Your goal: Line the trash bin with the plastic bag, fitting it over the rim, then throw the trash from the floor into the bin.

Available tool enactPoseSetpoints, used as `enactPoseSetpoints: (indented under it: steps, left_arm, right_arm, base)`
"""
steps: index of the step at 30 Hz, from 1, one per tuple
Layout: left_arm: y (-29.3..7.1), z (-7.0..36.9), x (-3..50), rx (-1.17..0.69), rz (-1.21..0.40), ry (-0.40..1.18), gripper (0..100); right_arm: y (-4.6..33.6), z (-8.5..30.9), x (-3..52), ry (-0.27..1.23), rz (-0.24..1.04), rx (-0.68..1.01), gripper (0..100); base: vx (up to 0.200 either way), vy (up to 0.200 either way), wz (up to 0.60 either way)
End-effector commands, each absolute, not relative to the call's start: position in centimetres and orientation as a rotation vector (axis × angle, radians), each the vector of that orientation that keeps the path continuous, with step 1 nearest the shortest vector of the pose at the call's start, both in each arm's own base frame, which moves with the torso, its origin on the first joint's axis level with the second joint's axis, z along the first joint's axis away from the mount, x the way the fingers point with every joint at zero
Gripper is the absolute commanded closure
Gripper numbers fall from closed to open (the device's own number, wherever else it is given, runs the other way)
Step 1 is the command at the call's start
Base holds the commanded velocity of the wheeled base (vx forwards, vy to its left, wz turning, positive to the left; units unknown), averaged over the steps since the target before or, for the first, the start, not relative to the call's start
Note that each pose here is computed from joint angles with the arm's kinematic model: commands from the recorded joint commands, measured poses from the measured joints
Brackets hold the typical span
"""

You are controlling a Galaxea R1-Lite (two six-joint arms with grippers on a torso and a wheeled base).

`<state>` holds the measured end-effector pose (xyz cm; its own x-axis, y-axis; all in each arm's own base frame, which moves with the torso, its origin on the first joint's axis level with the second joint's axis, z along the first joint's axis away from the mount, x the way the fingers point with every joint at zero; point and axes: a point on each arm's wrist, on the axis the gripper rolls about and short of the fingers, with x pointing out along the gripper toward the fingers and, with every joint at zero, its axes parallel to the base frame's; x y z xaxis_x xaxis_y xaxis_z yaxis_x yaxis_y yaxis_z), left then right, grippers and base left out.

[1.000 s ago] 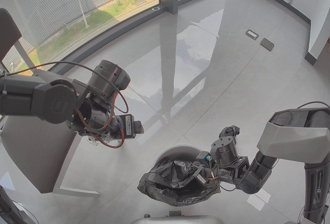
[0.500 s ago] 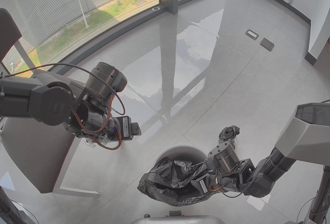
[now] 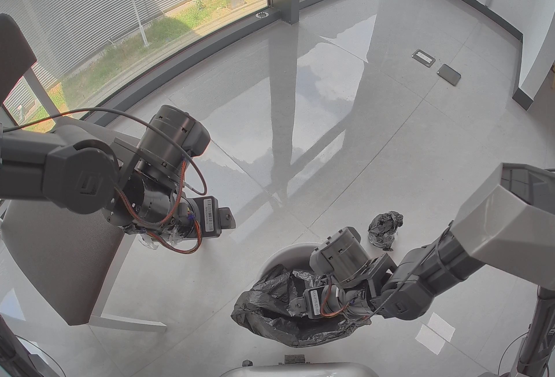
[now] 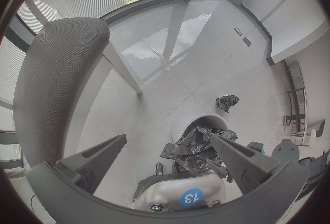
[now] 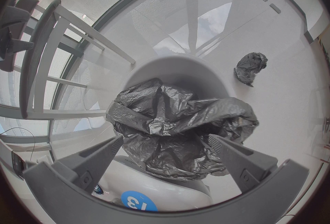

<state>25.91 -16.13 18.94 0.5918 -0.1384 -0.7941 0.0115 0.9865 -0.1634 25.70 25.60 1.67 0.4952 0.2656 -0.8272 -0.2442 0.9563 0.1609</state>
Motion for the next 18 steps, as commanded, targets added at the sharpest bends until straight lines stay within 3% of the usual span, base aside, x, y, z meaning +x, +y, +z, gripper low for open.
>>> enactPoseSetpoints:
  steps: [1, 8, 18]
  left_arm:
    - [-16.1, 19.0, 25.9, -0.148, -0.087, 0.933, 0]
    - [-16.0, 19.2, 25.8, -0.151, -0.089, 0.928, 0]
    - [-15.8, 19.6, 25.5, -0.162, -0.09, 0.915, 0]
  right_arm:
    - [25.9, 0.0, 26.2, 1.031, 0.301, -0.012, 0]
    - [25.3, 0.0, 25.7, 1.021, 0.268, -0.025, 0]
    - [26.3, -1.0, 24.8, 0.984, 0.167, 0.081, 0]
  base:
    - [0.0, 0.0, 0.0]
    - [0.0, 0.0, 0.0]
    - [0.0, 0.0, 0.0]
